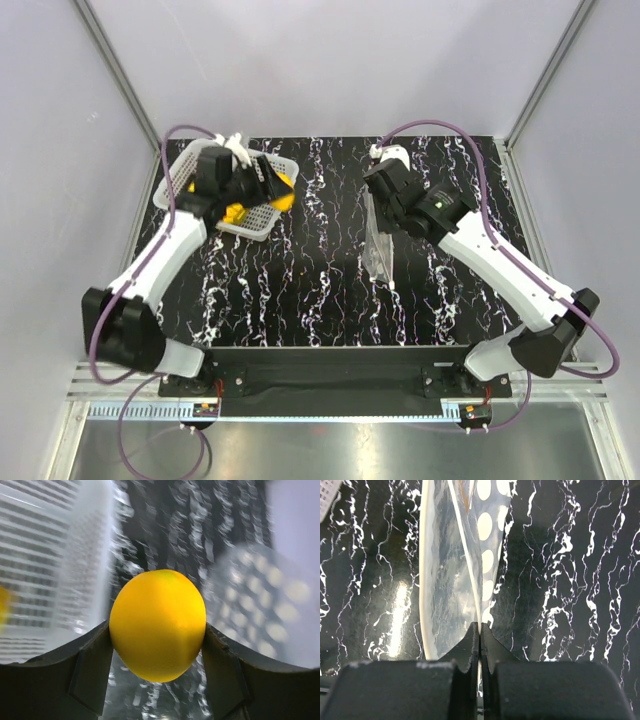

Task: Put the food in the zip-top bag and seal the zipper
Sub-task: Pick up the fake fruit from the bin, then place the fake fruit in the zipper food storage bag.

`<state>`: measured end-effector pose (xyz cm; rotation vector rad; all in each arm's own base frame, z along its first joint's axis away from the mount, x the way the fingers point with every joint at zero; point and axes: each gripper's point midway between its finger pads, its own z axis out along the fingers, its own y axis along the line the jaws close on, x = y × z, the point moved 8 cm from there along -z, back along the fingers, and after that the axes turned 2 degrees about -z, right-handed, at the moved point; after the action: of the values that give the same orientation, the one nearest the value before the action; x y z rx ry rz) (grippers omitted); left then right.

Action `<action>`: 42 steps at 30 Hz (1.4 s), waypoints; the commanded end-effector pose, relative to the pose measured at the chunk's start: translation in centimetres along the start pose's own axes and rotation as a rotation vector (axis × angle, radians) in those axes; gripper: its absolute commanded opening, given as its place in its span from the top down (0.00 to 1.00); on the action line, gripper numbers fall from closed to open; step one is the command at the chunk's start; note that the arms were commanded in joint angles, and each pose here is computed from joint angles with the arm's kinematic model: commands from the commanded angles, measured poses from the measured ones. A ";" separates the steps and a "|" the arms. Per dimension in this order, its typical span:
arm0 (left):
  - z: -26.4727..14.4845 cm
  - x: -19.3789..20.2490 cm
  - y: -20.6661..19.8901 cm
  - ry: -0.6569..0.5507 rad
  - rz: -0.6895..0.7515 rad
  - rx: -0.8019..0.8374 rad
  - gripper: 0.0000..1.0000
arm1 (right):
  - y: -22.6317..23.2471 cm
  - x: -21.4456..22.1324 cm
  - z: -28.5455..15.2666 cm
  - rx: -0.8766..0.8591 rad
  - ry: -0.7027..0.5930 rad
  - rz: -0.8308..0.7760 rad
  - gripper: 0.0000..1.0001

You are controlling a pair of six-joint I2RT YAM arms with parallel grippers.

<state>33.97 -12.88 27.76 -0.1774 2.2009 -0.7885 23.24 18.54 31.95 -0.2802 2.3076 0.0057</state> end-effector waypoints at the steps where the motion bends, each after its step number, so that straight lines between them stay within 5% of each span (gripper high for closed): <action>1: -2.3 2.2 -5.8 -0.076 0.000 0.336 0.48 | 0.3 -0.9 -0.7 -0.005 0.005 0.017 1.00; 7: -6.6 5.4 -8.3 -0.155 0.000 0.447 0.48 | 0.0 -0.9 0.3 0.134 0.117 -0.045 1.00; 11: -8.8 5.0 -8.8 -0.171 0.030 0.437 0.47 | -1.2 -1.6 0.0 0.422 0.127 -0.142 1.00; 15: -9.2 5.3 -9.0 -0.147 0.036 0.437 0.47 | -3.2 -2.7 -1.1 0.610 0.066 -0.161 1.00; 22: -8.3 6.6 -9.3 -0.104 0.040 0.439 0.47 | -7.4 -1.3 -0.8 0.769 0.158 -0.266 1.00; 27: -7.4 8.1 -9.1 -0.059 0.043 0.433 0.48 | -7.7 -0.8 -0.2 0.774 0.209 -0.320 1.00; 34: -6.8 9.2 -8.6 -0.033 0.059 0.401 0.48 | 0.1 1.0 6.7 0.626 0.359 -0.454 1.00; 42: -6.4 11.9 -5.7 -0.016 0.049 0.320 0.48 | 4.7 2.3 10.2 0.376 0.324 -0.344 1.00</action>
<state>20.74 -19.11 26.04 0.0264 2.1130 -1.1142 29.37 23.75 20.80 -0.4942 2.4391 -0.8270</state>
